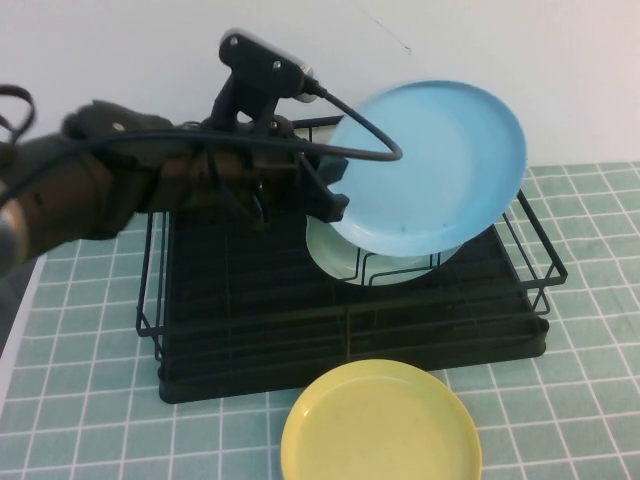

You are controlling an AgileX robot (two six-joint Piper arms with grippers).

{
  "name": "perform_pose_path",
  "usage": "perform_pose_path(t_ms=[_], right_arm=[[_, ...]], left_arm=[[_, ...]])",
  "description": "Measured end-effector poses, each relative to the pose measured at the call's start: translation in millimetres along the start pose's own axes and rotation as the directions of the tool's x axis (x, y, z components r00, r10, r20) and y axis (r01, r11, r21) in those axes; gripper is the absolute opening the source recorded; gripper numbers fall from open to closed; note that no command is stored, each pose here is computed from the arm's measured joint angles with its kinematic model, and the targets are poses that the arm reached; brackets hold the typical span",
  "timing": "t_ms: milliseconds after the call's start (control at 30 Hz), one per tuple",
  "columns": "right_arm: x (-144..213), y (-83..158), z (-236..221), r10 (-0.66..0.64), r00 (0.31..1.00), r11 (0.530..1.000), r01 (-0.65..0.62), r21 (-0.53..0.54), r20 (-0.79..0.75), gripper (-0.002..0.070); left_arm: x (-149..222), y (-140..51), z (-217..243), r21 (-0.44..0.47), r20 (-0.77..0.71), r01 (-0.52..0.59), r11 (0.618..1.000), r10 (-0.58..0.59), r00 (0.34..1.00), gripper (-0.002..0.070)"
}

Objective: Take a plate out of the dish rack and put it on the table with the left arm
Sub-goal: Place the plate from the table

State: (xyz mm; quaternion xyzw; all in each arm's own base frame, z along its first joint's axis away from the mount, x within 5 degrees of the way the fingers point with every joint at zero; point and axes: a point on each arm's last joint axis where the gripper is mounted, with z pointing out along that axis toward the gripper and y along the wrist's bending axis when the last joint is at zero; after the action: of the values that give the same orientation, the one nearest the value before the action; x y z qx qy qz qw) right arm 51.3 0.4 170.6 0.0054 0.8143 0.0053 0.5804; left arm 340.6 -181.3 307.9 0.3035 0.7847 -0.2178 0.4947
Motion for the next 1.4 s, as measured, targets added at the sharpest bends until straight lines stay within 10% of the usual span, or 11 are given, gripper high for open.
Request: perform_pose_path(t_ms=[267, 567, 1100, 1400], right_arm=[[0.0, 0.0, 0.0, 0.000, 1.000, 1.000, 0.000, 0.000, 0.000, -0.0003], [0.0, 0.0, 0.0, 0.000, 1.000, 1.000, 0.000, 0.000, 0.000, -0.0003], [0.0, 0.0, 0.0, 0.000, 1.000, 1.000, 0.000, 0.000, 0.000, -0.0003], [0.0, 0.0, 0.0, 0.000, 1.000, 1.000, 0.000, 0.000, 0.000, -0.0003]], left_arm=[[-10.8, -34.3, -67.8, 0.134, -0.227, 0.056, 0.989, -0.024, 0.974, 0.0057], [28.9, -46.3, -88.2, 0.140, -0.604, 0.231, 0.963, -0.102, 0.791, 0.0057], [106.2, -42.8, -44.7, -0.071, -0.633, 0.523, 0.849, -0.444, 0.635, 0.0066], [109.0, -39.4, -43.0, -0.113, -0.626, 0.517, 0.849, -0.464, 0.626, 0.0357]])
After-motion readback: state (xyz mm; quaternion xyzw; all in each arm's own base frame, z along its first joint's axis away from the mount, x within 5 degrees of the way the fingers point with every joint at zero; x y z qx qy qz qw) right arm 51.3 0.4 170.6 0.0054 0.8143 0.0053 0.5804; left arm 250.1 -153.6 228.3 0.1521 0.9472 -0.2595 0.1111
